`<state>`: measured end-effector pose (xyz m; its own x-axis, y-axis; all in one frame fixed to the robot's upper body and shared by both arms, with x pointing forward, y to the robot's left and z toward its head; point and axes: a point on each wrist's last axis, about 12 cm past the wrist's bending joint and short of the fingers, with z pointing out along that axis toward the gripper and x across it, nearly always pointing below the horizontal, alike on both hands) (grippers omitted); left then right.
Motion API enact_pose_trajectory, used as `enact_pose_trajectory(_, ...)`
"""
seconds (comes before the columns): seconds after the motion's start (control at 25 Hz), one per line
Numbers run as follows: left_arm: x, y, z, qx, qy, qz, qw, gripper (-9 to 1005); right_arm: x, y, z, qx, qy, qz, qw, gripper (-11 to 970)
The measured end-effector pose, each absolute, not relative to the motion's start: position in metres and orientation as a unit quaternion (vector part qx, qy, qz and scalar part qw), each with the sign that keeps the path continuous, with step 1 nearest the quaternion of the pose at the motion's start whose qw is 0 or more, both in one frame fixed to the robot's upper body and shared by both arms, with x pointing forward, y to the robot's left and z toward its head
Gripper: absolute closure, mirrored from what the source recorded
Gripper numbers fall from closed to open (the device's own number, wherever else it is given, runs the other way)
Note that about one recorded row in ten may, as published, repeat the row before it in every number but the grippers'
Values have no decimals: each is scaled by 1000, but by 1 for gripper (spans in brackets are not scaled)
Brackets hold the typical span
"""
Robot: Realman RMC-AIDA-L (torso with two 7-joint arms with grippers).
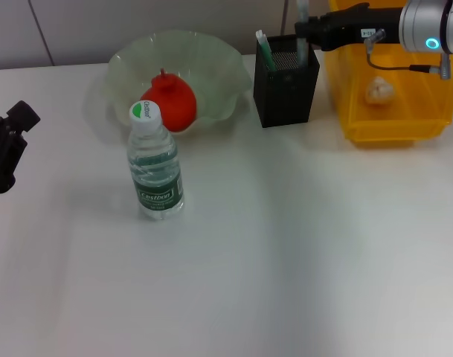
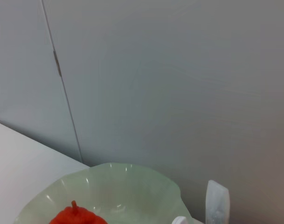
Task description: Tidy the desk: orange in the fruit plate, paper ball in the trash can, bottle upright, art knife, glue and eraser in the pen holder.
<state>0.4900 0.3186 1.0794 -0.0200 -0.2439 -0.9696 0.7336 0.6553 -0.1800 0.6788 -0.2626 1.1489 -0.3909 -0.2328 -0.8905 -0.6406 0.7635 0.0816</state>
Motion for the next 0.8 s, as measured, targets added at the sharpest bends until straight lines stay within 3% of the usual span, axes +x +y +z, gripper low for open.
enact_pose_trajectory(0.6,485,321,1077,196,616,-364,671,968,679,-261,1149,-260,821,210,463,777)
enact_pose_trajectory(0.8,483,322,1076,193,617,-367,669,968,679,-258,1150,-261,819,214,464,601)
